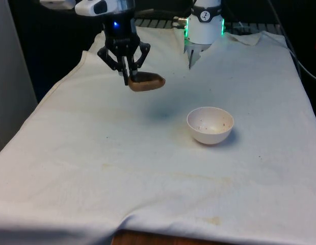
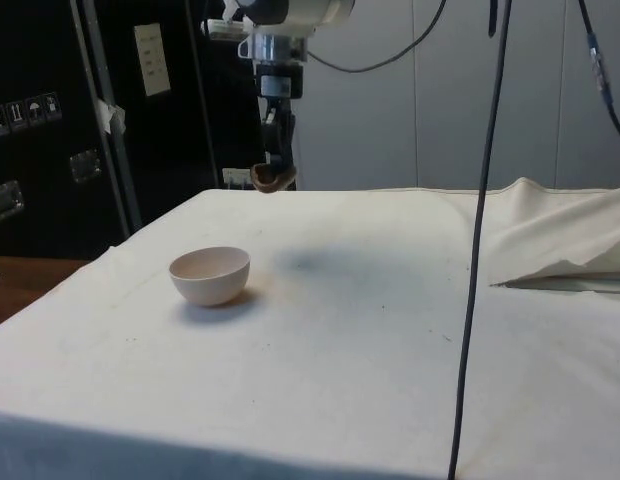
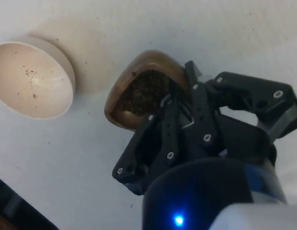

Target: Pour the coffee beans from the cup into the bowl.

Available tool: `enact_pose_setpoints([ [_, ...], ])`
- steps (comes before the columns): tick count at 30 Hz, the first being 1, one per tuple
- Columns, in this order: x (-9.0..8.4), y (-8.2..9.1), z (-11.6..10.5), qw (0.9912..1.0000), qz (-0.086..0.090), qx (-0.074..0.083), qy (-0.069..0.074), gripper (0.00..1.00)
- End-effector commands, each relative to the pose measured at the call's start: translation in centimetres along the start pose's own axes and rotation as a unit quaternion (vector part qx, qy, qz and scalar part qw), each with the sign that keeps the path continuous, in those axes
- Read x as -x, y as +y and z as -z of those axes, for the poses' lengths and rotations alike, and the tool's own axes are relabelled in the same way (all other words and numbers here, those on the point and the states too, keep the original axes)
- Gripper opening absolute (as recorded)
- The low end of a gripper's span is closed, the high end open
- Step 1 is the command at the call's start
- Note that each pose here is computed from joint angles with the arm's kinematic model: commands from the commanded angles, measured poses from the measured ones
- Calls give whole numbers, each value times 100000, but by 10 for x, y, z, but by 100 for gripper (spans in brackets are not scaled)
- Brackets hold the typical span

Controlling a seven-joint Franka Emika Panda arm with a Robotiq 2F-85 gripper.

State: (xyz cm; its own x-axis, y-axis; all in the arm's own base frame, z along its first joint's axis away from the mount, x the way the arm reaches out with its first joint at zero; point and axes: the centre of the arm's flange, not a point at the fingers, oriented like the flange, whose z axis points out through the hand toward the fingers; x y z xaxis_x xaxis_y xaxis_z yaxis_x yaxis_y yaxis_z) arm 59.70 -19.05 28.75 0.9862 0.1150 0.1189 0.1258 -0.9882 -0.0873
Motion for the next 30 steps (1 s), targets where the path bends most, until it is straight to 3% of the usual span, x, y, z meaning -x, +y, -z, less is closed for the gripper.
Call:
enact_pose_setpoints([
  [1,0,-3,3,99997,-169,741,-219,1],
  [2,-1,-2,1,100000,14,135,-46,1],
  [3,-2,-7,4,99993,4,1139,-330,1],
  [9,-6,-16,9,99962,312,2616,-869,1],
  [11,-7,-17,10,99954,349,2839,-982,1],
  [12,-8,-16,9,99972,425,2141,-939,1],
  [13,-8,-20,11,99939,469,3268,-1152,1],
  [20,-14,-31,16,99856,801,4962,-1864,1],
  [21,-14,-29,14,99894,840,4156,-1783,1],
  [22,-14,-32,16,99846,790,5135,-1930,1],
  [26,-17,-41,16,99797,770,5834,-2443,1],
  [29,-19,-45,15,99767,725,6221,-2693,1],
  [30,-19,-43,14,99806,803,5619,-2554,1],
])
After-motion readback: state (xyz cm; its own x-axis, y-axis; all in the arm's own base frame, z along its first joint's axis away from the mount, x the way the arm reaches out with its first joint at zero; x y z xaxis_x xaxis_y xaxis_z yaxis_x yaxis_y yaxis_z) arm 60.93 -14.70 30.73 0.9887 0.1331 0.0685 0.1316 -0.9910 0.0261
